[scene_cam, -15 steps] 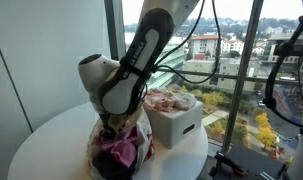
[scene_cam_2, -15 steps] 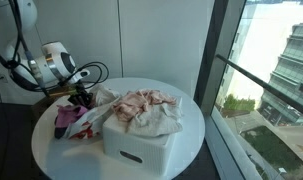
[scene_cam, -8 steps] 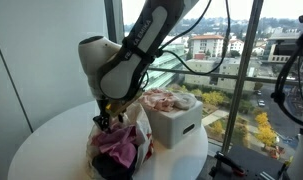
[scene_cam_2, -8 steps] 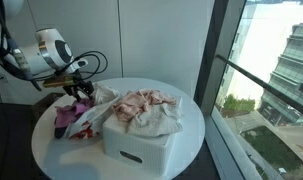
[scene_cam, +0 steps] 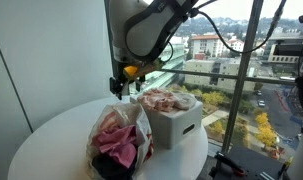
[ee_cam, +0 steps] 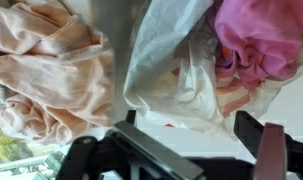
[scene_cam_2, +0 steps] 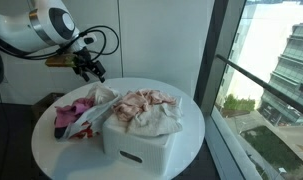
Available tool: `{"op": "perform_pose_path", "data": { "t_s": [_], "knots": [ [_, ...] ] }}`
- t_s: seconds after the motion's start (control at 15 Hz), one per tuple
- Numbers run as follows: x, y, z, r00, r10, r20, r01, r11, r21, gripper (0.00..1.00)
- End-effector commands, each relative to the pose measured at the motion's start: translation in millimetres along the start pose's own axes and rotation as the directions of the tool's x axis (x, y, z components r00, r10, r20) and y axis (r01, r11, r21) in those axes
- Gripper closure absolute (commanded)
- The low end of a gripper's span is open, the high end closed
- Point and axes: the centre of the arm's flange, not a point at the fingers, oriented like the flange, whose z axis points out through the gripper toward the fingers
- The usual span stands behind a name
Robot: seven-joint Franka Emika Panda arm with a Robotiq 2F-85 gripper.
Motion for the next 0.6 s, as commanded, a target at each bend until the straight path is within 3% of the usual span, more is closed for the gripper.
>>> {"op": "perform_pose_path", "data": {
  "t_s": [0.0,0.2,0.53],
  "knots": [
    [-2.3,67.5,-23.7,0.984,0.176,-0.014,-0.177,0.984,-0.025,0.0],
    [4.1,106.5,-9.0,0.968,0.248,0.02,-0.247,0.967,-0.063,0.0],
    [16.8,127.7,28.2,0.955,0.288,0.074,-0.28,0.955,-0.095,0.0]
  ]
}}
